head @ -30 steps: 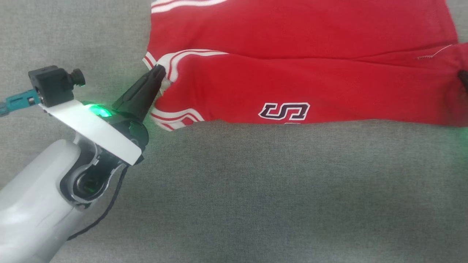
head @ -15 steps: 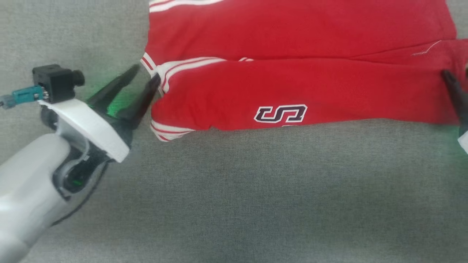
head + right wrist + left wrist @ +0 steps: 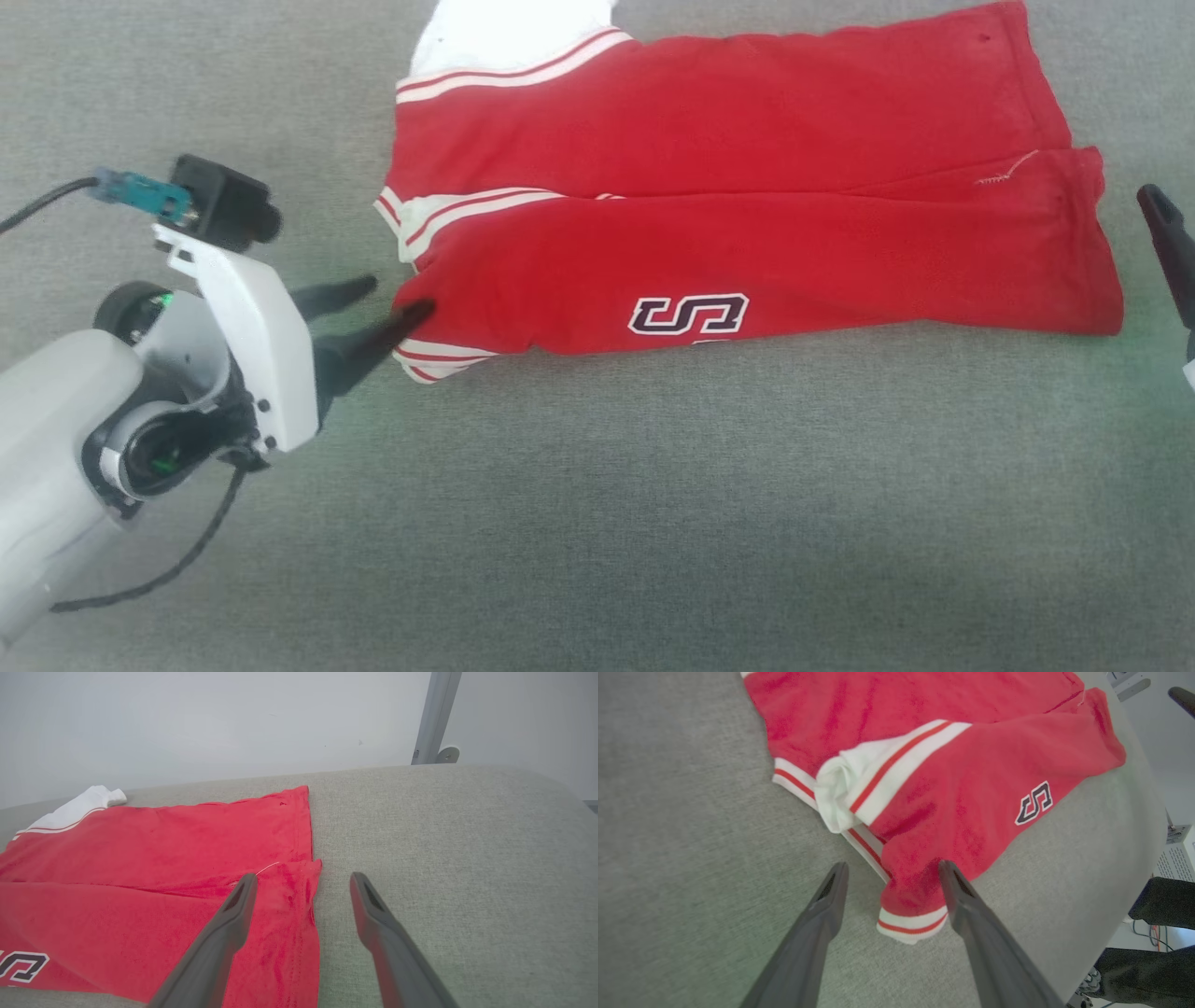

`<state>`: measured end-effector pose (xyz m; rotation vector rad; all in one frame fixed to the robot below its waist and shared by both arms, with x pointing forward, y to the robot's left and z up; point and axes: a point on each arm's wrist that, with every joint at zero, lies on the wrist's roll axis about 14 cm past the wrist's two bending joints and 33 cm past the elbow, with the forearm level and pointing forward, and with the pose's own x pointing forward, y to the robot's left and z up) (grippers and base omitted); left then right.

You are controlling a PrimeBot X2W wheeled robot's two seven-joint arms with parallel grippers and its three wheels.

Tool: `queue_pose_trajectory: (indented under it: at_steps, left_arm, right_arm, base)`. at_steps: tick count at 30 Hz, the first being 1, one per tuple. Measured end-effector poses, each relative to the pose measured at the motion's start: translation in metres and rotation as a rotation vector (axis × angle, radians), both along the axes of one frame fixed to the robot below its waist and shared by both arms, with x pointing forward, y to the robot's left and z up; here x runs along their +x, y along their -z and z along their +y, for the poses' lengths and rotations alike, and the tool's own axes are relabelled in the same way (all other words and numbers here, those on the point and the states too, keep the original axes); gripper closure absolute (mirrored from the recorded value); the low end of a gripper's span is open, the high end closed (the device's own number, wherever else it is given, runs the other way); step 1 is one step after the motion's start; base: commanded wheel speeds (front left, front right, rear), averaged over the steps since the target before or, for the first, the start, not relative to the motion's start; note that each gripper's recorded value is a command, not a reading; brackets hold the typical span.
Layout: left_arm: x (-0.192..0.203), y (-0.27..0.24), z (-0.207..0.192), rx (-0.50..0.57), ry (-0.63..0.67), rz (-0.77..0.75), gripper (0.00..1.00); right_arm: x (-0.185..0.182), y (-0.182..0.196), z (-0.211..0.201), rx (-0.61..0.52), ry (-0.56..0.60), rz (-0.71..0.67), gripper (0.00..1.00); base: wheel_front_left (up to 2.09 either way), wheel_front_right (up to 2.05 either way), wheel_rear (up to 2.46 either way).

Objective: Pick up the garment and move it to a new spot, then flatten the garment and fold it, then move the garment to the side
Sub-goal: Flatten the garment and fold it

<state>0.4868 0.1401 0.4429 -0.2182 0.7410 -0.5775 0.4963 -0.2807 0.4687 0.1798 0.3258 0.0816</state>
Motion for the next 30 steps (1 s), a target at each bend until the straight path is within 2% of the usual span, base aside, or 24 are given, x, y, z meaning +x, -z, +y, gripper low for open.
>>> queue_pose_trajectory:
  at_steps: [8,14,15,16,17,18,19,23,30]
  left_arm:
    - [-0.020,0.044,-0.027,0.003,0.067,0.247,0.00]
    - [-0.018,0.066,-0.033,0.010,0.099,0.355,0.00]
    - [-0.017,0.068,-0.034,0.007,0.101,0.365,0.11]
    - [-0.016,0.069,-0.035,0.001,0.105,0.374,0.50]
    - [-0.015,0.070,-0.035,-0.006,0.104,0.381,0.67]
    - [-0.014,0.071,-0.035,-0.007,0.103,0.383,0.88]
    - [-0.014,0.072,-0.034,-0.007,0.103,0.385,1.00]
    - [-0.013,0.074,-0.037,-0.018,0.109,0.383,1.00]
    - [-0.010,0.076,-0.040,-0.038,0.112,0.361,1.00]
  right_arm:
    - [-0.005,0.013,0.000,-0.002,-0.003,0.034,0.00]
    - [-0.011,0.027,-0.002,-0.020,-0.012,0.091,0.00]
    - [-0.011,0.029,-0.001,-0.027,-0.020,0.105,0.00]
    - [-0.011,0.030,0.000,-0.038,-0.032,0.117,0.00]
    - [-0.012,0.032,0.001,-0.048,-0.045,0.132,0.00]
    - [-0.013,0.034,0.003,-0.057,-0.062,0.152,0.00]
    - [-0.015,0.037,0.007,-0.067,-0.083,0.176,0.00]
    - [-0.025,0.052,0.015,-0.109,-0.166,0.311,0.00]
    - [-0.029,0.073,0.020,-0.146,-0.240,0.507,0.00]
  base:
    - [0.00,0.00,0.00]
    - [0.00,0.00,0.00]
    - [0.00,0.00,0.00]
    - [0.00,0.00,0.00]
    - [0.00,0.00,0.00]
    - [0.00,0.00,0.00]
    - [0.00,0.00,0.00]
    - [0.00,0.00,0.00]
    - [0.00,0.00,0.00]
